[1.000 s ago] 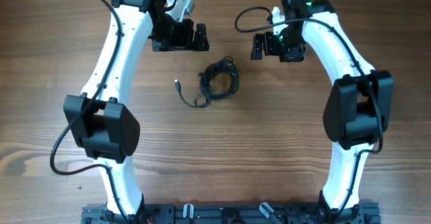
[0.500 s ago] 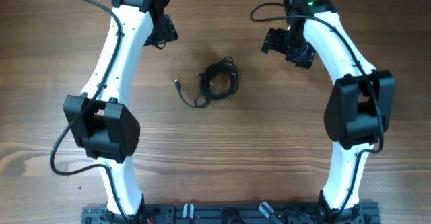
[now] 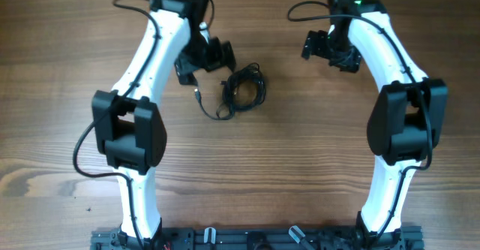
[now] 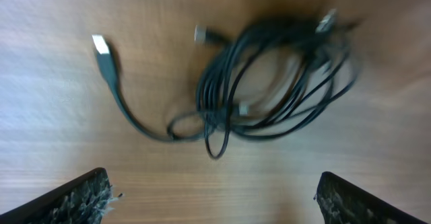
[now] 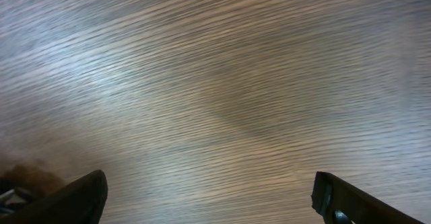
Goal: Untangle cables
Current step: 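Lower the left gripper onto the cable bundle and grasp a loop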
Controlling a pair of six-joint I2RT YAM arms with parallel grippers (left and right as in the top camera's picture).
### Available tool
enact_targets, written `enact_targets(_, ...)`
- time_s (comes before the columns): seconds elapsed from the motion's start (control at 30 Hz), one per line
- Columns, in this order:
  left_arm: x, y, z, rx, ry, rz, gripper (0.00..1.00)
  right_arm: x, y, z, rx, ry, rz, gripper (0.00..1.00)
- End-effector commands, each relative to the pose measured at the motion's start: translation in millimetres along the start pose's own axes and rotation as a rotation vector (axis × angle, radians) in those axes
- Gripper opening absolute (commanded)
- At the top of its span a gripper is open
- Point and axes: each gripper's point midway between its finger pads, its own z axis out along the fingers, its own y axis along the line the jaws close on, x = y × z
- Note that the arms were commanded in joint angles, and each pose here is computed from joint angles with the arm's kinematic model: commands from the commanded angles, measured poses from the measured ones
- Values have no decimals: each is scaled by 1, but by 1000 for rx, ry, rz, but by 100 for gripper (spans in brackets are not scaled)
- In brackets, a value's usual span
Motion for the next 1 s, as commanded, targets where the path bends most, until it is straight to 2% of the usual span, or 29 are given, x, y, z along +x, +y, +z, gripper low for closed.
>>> enact_targets(0.0, 48, -10, 36, -50, 149, 14, 100, -3, -17, 2, 25, 7, 12, 100)
enact_targets(0.1, 74, -20, 59, -129, 168, 78, 99, -4, -21, 2, 26, 10, 2, 100)
enact_targets(0.2, 70, -22, 66, -228, 74, 130, 68, -3, -17, 2, 2, 18, 2, 100)
enact_targets(0.23, 70, -21, 67, -256, 58, 146, 67, -3, -17, 2, 2, 16, -2, 100)
enact_targets(0.43, 64, -4, 81, -325, 17, 129, 80, -2, -18, 2, 7, 23, -24, 100)
enact_targets(0.5, 58, -6, 90, -304, -9, 139, 75, -2, -18, 2, 6, 22, -24, 100)
enact_targets(0.6, 42, -19, 96, -256, -66, 245, 67, -1, -18, 2, 5, 25, -24, 100)
enact_targets(0.73, 20, -15, 92, -314, -167, 286, 67, 1, -19, 2, 9, 32, -49, 100)
enact_targets(0.87, 13, -15, 90, -337, -187, 373, 64, 1, -20, 2, 12, 33, -49, 100)
enact_targets(0.9, 12, -14, 90, -343, -195, 373, 59, 1, -19, 2, 12, 33, -49, 100)
enact_targets(0.93, 11, -14, 89, -341, -196, 371, 42, 1, -20, 2, 12, 34, -50, 100)
enact_targets(0.97, 11, -13, 89, -341, -196, 370, 4, 1, -20, 2, 13, 35, -50, 100)
